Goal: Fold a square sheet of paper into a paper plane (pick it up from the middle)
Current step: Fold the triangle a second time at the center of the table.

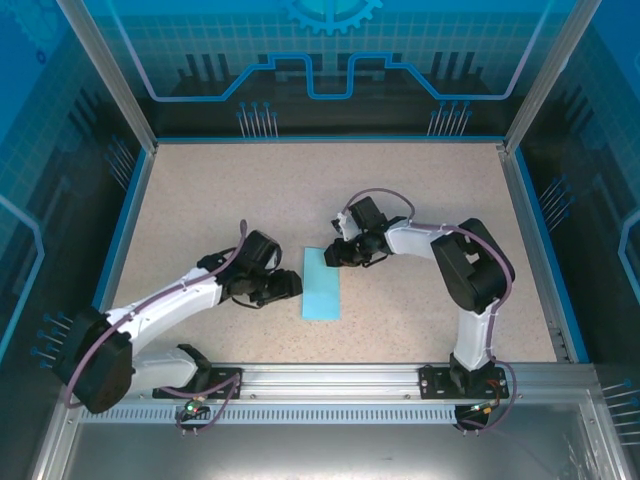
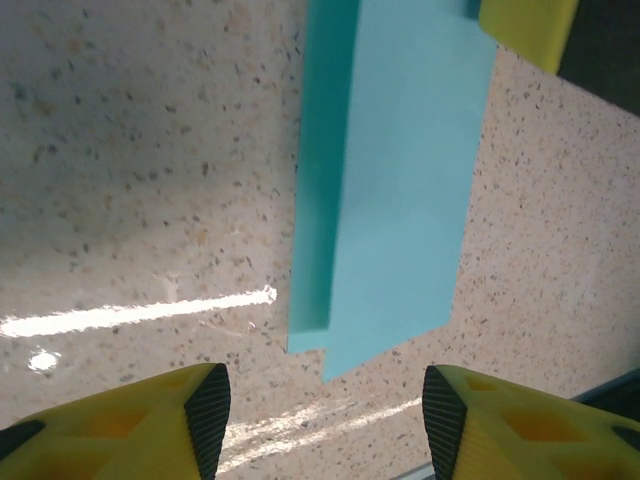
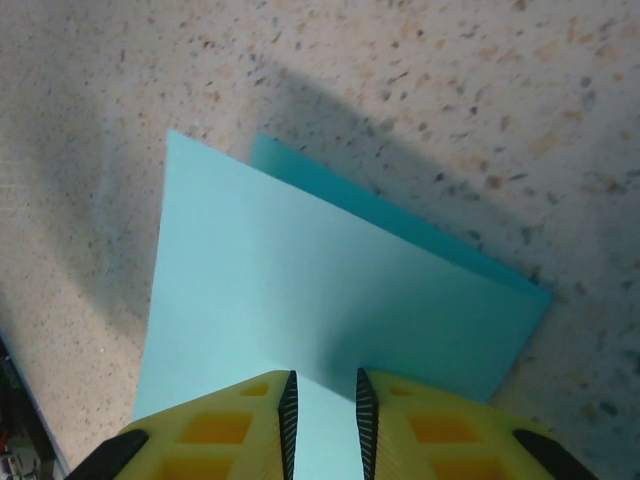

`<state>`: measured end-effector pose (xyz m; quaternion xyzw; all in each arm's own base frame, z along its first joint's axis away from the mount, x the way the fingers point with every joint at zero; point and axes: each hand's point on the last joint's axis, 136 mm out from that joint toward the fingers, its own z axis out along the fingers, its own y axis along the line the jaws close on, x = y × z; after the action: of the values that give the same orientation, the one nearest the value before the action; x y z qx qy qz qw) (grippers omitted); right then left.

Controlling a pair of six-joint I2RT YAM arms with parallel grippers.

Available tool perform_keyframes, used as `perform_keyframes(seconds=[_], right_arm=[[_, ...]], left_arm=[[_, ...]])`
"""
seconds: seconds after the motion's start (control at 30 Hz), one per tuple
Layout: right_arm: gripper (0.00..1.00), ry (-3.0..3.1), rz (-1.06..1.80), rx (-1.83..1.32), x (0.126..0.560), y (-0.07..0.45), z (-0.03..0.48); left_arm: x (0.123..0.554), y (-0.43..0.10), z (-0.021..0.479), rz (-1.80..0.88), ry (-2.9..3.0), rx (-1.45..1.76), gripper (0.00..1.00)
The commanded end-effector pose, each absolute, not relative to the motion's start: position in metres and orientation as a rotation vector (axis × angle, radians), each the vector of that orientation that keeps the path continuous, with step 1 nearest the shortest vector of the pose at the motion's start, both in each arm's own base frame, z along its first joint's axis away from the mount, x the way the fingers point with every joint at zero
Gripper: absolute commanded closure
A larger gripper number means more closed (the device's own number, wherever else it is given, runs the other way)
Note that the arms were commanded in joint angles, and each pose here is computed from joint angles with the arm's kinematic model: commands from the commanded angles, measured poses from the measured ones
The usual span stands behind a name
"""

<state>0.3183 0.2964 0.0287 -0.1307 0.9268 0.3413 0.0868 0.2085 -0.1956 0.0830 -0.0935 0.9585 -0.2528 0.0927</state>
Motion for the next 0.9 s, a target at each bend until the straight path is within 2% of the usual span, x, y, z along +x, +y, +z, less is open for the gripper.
perform_keyframes(seconds=[0.0,0.2,0.73,0.87], right_arm=[[0.75,2.751,1.006,-0.399,0.329,0.295,0.027],[0.76,2.779,0.987,-0.391,0.328,0.293,0.016],[0.76,2.784,0.998,-0.377,0.323,0.287,0.013],[0.76,2.787,0.996,-0.371,0.323,0.285,0.011]], left_arm=[[0.205,-0.208,0.089,-0.844,2.8,-0.331,0.44],[0.193,-0.211,0.064,-0.855,2.825,-0.371,0.44],[0.192,-0.23,0.045,-0.913,2.818,-0.384,0.44],[0.194,-0.238,0.047,-0.947,2.807,-0.38,0.48]])
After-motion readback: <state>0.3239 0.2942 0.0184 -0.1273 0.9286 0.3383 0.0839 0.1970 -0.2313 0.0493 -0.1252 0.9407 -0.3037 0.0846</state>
